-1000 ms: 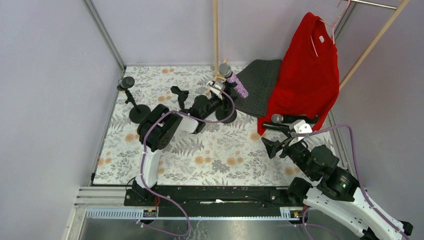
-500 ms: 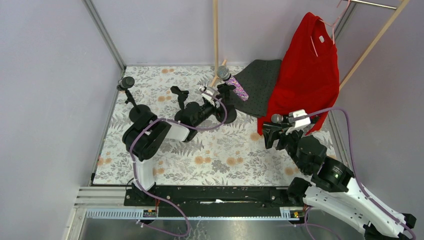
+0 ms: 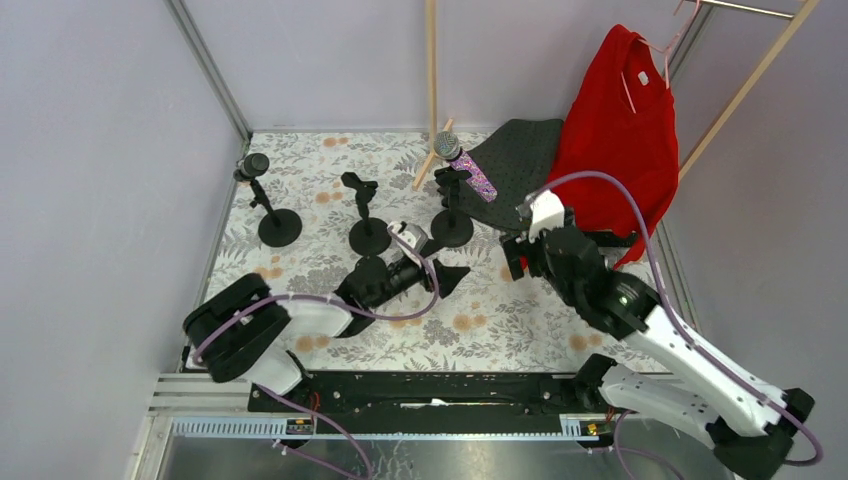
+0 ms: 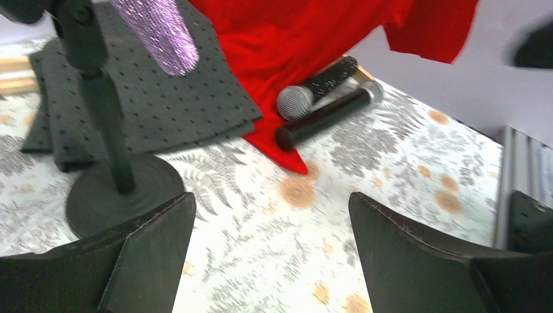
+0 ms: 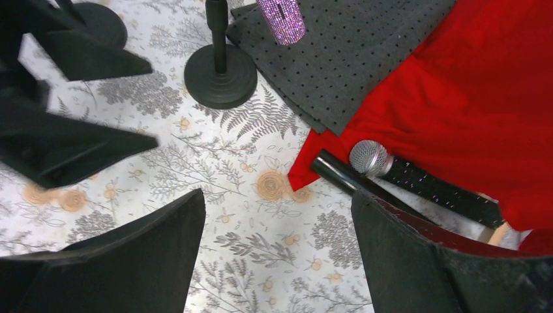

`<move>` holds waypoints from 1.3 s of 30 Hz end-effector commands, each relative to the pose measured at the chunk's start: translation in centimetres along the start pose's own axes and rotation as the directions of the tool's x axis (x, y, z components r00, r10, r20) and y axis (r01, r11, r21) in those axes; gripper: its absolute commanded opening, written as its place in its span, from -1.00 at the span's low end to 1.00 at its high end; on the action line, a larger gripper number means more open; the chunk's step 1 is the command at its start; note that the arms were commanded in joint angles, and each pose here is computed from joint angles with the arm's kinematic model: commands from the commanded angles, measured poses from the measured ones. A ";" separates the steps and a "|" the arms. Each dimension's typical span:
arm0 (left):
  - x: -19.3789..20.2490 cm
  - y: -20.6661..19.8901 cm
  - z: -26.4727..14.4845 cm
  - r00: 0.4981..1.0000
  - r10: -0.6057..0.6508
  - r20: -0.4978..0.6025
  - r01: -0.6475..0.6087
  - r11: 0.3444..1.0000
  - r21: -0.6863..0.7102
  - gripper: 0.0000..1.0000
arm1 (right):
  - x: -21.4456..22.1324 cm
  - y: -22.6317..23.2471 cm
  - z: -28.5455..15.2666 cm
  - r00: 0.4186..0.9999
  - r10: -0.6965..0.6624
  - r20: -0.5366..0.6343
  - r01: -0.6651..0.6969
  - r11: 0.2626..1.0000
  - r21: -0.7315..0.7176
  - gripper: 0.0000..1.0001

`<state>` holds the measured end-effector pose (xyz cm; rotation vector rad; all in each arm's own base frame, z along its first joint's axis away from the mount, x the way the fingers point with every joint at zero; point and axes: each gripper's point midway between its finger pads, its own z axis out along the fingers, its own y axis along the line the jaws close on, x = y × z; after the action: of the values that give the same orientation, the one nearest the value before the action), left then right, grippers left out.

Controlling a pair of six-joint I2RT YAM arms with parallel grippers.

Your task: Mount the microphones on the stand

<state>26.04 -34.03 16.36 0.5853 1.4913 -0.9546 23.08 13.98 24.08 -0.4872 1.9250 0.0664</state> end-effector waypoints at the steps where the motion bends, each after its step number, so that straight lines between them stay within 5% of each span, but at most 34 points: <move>1: -1.8 -3.1 -1.9 0.998 -0.047 0.038 0.046 0.998 0.036 0.82 | -1.1 -1.8 2.8 0.998 -0.029 -0.050 0.027 0.999 -0.035 0.78; 7: -3.2 -5.8 -4.6 0.997 -0.072 0.001 0.071 0.995 0.065 0.80 | -0.1 -7.9 6.4 0.970 -0.104 -0.217 0.112 0.993 0.023 0.81; 11: -4.9 -6.3 -6.7 0.999 -0.052 0.003 0.051 0.997 0.066 0.79 | 1.3 -9.4 8.5 0.903 -0.227 -0.364 0.205 0.974 -0.097 0.80; 20: -6.7 -5.3 -10.5 0.997 0.071 -0.036 -0.071 0.997 0.009 0.81 | 7.9 -9.9 10.1 0.726 -0.546 -0.419 0.361 0.821 -0.443 0.60; 39: -6.6 -5.3 -11.1 0.999 0.034 -0.030 -0.034 0.999 0.001 0.82 | 14.4 -13.5 15.5 0.636 -0.582 -0.507 0.286 0.788 -0.546 0.10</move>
<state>16.32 -26.38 21.86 0.6568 1.5456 -0.9119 35.97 1.07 6.97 -1.4106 2.4681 -0.0427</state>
